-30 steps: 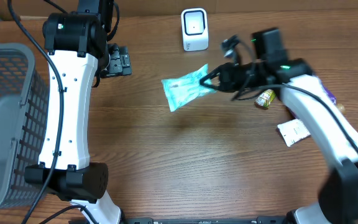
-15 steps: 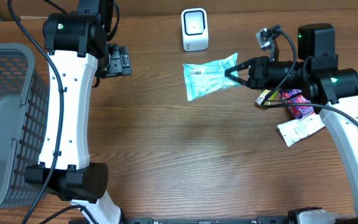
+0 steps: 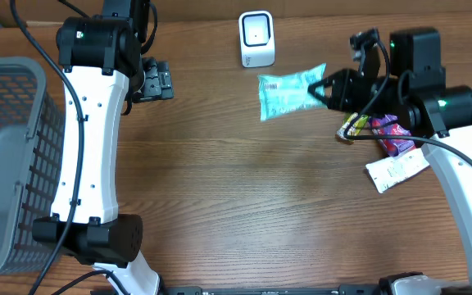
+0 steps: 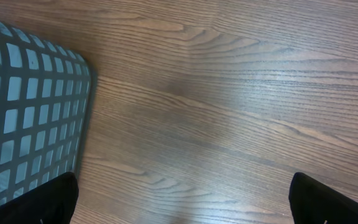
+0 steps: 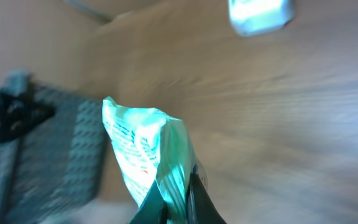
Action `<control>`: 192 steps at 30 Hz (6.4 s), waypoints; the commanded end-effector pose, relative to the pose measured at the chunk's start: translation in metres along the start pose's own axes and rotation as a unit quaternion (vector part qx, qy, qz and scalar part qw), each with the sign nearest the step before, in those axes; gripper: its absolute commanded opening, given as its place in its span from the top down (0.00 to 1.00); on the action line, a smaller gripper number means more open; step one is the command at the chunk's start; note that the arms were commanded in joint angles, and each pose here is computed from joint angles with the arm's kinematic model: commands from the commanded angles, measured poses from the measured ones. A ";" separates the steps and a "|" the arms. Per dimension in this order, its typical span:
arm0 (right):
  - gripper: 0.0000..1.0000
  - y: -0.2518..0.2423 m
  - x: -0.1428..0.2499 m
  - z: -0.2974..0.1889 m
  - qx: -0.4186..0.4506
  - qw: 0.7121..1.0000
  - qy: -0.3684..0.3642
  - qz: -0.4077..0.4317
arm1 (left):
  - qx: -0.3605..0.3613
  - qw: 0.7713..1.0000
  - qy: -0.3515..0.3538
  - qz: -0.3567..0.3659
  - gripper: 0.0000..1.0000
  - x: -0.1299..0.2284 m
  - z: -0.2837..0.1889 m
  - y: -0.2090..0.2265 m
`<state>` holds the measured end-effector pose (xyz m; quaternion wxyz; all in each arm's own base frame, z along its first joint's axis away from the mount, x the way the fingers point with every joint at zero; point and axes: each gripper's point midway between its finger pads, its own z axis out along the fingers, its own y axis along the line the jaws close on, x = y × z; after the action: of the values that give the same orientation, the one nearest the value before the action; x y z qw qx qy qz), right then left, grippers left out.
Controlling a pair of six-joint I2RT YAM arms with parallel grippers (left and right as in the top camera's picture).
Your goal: Scan the item barcode
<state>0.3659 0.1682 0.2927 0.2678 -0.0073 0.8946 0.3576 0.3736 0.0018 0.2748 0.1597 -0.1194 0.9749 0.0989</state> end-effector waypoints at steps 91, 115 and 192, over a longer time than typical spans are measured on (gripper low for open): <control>0.96 0.020 -0.151 0.149 0.490 0.640 -0.205 -0.556 | -0.003 1.000 0.004 -0.006 0.00 0.000 0.004 -0.001; 0.96 -0.148 0.019 -0.035 0.409 0.904 0.009 0.126 | -0.003 1.000 0.004 -0.006 0.00 0.000 0.004 -0.001; 0.00 -0.017 0.063 -0.224 0.193 0.901 -0.364 -0.140 | -0.003 1.000 0.004 -0.006 0.01 0.000 0.004 -0.001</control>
<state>0.2043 0.0203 0.4111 0.6150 0.0848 0.7728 0.1322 0.3736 0.0018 0.2748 0.1597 -0.1194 0.9749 0.0989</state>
